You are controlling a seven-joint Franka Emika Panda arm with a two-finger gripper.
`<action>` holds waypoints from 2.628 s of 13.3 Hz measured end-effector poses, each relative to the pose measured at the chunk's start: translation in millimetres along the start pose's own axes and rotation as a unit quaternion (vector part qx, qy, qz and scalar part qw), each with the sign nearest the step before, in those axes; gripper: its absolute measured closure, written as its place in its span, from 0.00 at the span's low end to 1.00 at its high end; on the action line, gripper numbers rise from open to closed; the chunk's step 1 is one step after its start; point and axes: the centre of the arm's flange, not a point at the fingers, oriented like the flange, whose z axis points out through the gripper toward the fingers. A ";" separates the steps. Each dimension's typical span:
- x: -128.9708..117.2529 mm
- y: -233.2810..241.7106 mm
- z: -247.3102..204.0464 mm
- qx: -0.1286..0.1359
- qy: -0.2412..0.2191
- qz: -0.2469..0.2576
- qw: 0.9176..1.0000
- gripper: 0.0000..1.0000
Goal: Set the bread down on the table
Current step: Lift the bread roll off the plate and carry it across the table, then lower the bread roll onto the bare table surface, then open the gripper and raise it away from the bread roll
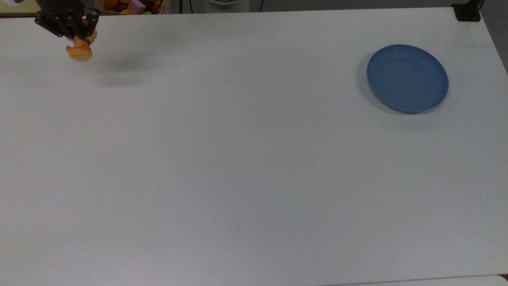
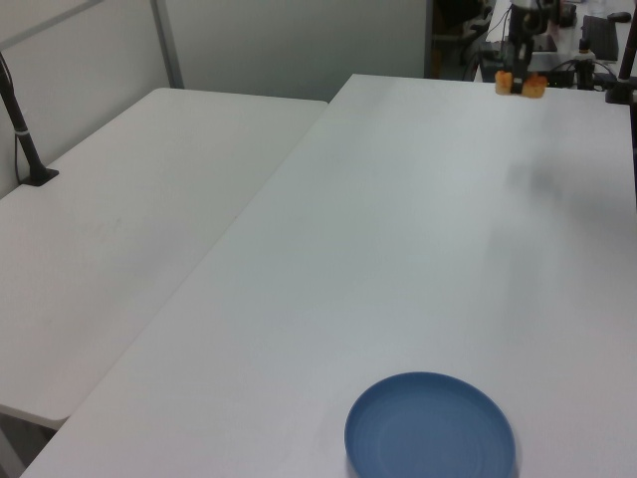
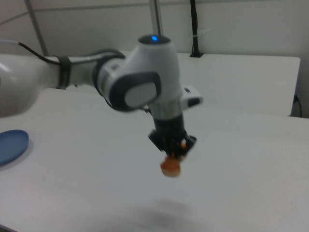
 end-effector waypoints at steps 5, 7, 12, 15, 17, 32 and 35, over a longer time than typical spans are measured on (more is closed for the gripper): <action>-38.4 66.8 81.5 -0.045 0.005 0.009 0.999 0.87; -44.8 82.6 111.7 -0.057 -0.007 0.009 0.998 0.87; -52.3 96.0 159.1 -0.061 -0.038 -0.013 0.997 0.86; -49.1 98.4 164.9 -0.072 -0.033 -0.019 0.997 0.52; -48.7 98.8 170.2 -0.073 -0.036 -0.022 0.996 0.27; 9.5 18.5 -0.2 -0.022 0.048 0.089 0.995 0.00; 35.3 -52.5 -58.4 -0.005 0.070 0.110 0.991 0.00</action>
